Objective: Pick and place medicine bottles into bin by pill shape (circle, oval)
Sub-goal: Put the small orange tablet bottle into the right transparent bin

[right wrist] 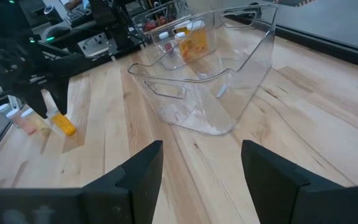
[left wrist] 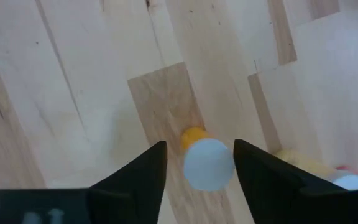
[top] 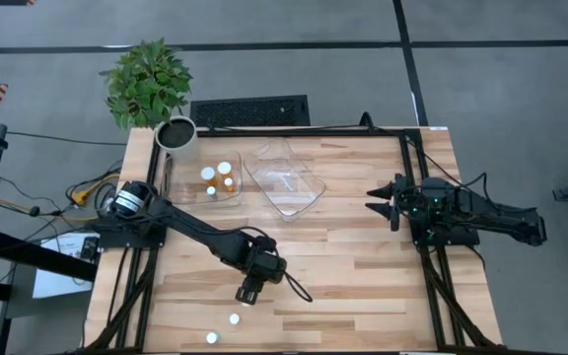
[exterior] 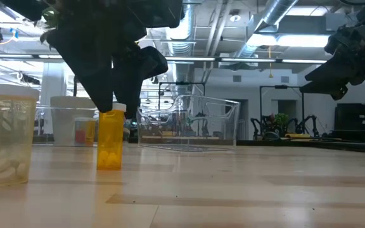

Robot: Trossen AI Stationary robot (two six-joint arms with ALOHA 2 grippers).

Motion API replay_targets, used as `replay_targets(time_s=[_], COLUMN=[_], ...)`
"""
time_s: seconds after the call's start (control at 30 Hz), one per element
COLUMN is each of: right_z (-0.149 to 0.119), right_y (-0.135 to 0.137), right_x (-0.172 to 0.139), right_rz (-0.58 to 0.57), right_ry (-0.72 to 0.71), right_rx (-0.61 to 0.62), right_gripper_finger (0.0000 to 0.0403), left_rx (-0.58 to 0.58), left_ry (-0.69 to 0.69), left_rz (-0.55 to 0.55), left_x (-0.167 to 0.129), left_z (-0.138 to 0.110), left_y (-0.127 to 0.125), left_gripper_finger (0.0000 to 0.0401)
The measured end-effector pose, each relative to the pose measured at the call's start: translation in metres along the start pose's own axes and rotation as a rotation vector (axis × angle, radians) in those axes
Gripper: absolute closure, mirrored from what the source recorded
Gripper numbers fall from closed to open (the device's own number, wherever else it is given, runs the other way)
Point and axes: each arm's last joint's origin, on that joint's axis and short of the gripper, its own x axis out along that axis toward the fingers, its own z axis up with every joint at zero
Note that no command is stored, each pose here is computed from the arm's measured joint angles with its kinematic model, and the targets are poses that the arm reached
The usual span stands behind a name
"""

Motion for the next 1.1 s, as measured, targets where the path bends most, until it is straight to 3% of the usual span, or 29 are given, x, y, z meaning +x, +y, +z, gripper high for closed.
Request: replay_targets(time_s=[0.53, 0.8, 1.1], right_z=[0.0, 0.0, 0.0], right_y=[0.0, 0.0, 0.0], right_x=[0.0, 0.0, 0.0], right_rz=[0.0, 0.0, 0.0], right_ry=[0.001, 0.0, 0.001], right_rx=[0.0, 0.0, 0.0], right_gripper_finger=[0.0178, 0.0178, 0.0178], left_rx=[-0.004, -0.031, -0.066], left_ry=[0.001, 0.01, 0.079], left_rz=[-0.018, -0.015, 0.032], left_x=[0.0, -0.001, -0.052], left_z=[0.0, 0.0, 0.017], left_y=[-0.001, 0.002, 0.026], left_gripper_finger=[0.0287, 0.0288, 0.0288])
